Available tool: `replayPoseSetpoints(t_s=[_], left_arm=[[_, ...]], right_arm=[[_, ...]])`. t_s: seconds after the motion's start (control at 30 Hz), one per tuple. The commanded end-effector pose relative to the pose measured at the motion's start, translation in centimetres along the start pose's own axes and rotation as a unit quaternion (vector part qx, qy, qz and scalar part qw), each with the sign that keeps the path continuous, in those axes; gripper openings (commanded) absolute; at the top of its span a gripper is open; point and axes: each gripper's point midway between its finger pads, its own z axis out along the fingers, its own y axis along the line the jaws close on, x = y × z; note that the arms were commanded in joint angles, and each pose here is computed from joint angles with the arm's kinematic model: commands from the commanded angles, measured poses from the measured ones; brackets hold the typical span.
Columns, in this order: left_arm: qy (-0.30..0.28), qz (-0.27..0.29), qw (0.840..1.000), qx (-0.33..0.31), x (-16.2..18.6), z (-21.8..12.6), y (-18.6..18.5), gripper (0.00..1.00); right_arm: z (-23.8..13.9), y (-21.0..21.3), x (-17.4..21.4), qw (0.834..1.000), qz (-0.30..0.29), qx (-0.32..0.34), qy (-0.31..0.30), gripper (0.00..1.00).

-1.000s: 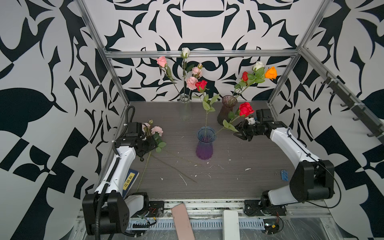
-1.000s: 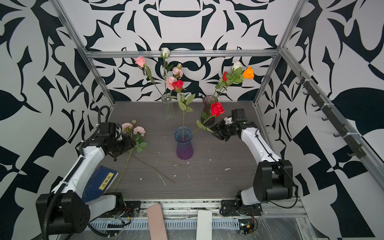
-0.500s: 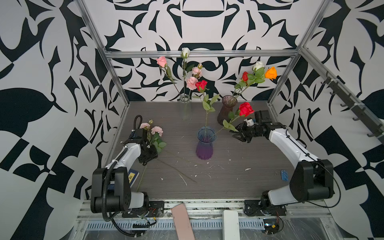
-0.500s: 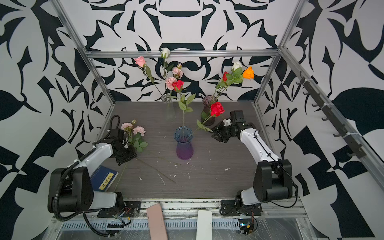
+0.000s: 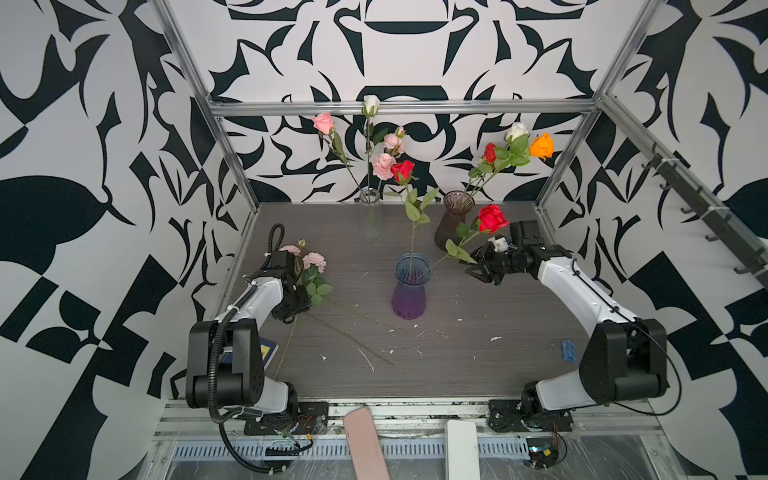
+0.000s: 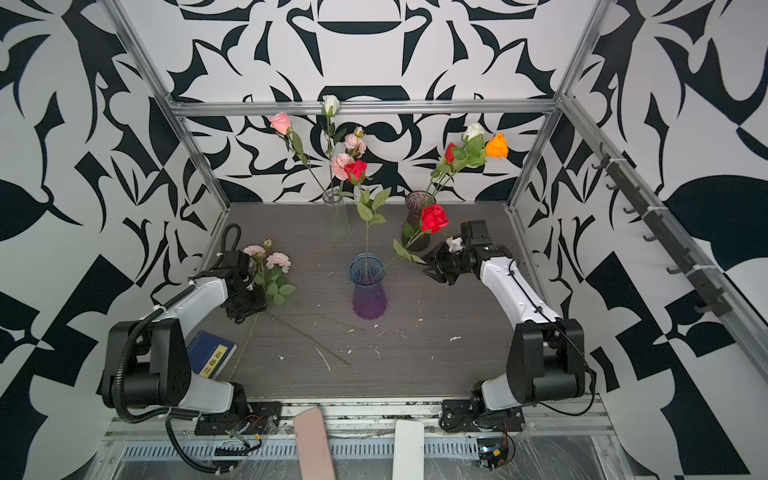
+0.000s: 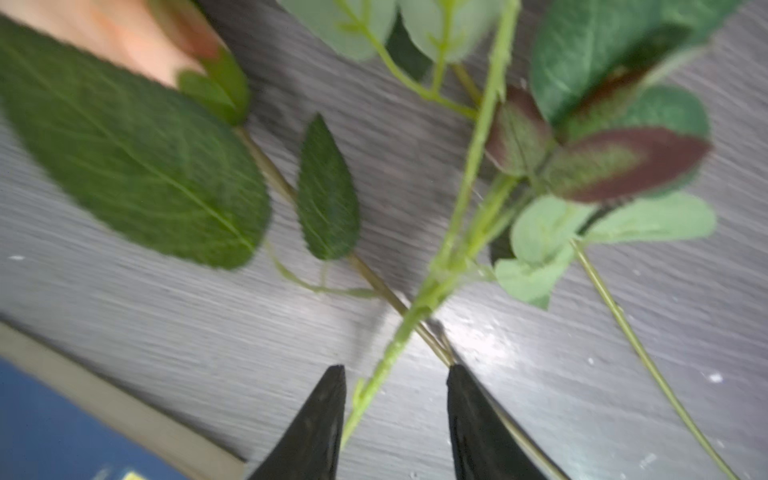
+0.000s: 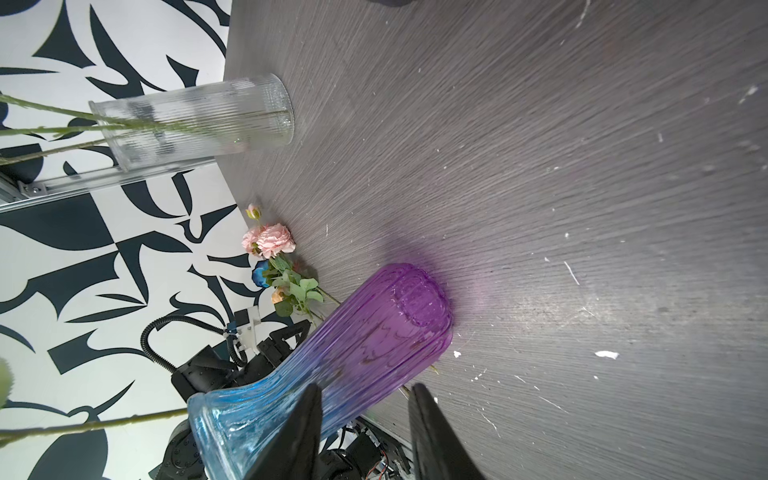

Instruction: Arrange the flowers into the vase

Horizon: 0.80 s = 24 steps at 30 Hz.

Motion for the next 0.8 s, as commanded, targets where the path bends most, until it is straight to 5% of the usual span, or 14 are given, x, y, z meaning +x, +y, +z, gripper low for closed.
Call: replayPoseSetpoints(t_s=[0.0, 0.17, 0.4, 0.53, 0.77], left_arm=[[0.012, 0.0, 1.0, -0.018, -0.5, 0.5, 0.4, 0.42], [0.022, -0.004, 1.0, 0.01, -0.9, 1.2, -0.8, 0.28], [0.04, -0.019, 0.998, 0.036, -0.1, 1.6, -1.6, 0.26], [0.046, -0.025, 0.998, 0.044, 0.2, 1.6, -1.9, 0.12], [0.007, -0.029, 0.997, 0.066, -1.7, -1.2, -2.7, 0.02]], right_arm=[[-0.5, 0.9, 0.5, 1.0, -0.014, -0.018, -0.002, 0.39], [-0.6, 0.9, 0.5, 1.0, -0.014, -0.019, -0.001, 0.39], [-1.1, 0.7, 0.5, 1.0, -0.013, -0.021, -0.005, 0.39], [-1.1, 0.4, 0.5, 1.0, -0.01, -0.02, -0.004, 0.39], [-1.1, 0.6, 0.5, 1.0, -0.011, -0.023, -0.004, 0.39]])
